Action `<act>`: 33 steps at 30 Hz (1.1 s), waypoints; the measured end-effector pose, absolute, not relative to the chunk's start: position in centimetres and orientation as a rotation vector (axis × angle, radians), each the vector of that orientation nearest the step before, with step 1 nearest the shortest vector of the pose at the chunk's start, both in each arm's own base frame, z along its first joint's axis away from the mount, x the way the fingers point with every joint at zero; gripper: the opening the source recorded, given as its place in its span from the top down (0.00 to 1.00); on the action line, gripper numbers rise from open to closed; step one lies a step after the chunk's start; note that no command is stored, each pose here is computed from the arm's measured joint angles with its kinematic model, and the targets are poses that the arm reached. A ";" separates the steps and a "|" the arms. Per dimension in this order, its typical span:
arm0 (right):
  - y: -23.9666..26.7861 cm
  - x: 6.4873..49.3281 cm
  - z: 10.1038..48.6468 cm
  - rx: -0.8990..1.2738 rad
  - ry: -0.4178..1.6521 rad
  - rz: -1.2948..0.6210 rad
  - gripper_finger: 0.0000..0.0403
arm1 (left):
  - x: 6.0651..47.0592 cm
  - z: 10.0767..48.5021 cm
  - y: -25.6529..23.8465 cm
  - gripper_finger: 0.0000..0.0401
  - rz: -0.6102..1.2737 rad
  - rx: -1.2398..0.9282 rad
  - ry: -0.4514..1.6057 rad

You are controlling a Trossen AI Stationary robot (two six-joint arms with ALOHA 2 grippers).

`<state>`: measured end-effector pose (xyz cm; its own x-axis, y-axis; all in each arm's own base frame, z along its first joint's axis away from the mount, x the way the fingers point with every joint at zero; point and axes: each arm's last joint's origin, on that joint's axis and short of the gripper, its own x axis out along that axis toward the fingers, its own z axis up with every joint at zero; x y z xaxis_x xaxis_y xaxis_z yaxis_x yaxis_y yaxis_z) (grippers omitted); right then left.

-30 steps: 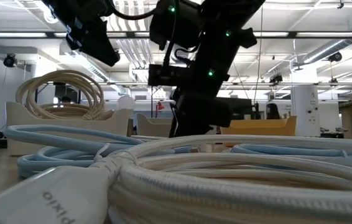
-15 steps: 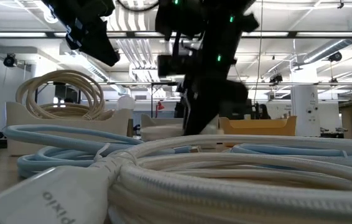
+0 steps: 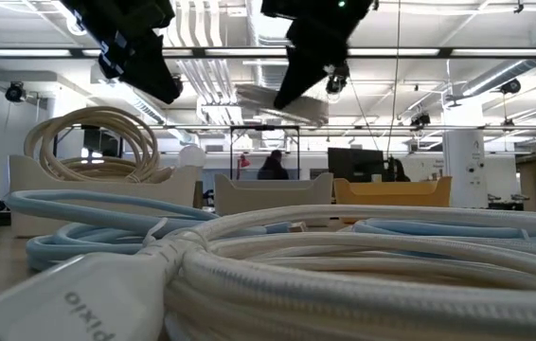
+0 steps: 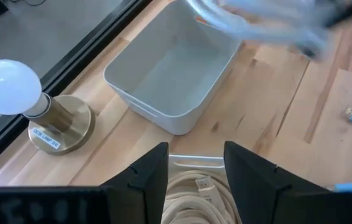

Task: Sort HDMI cables
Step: Put the top white HDMI cable into the gray bin

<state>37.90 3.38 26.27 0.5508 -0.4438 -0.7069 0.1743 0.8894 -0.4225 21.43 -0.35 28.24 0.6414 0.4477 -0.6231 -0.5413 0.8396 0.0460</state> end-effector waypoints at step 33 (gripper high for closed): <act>-5.1 42.6 15.8 -0.289 1.043 -0.586 0.69 | 21.5 28.4 -0.3 0.60 0.574 -0.152 0.646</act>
<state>42.57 -5.14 15.81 0.3702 -0.5811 -0.7247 0.3160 0.8124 -0.4900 21.55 -0.33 28.39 0.6500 0.4576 -0.6067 -0.5493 0.8346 0.0410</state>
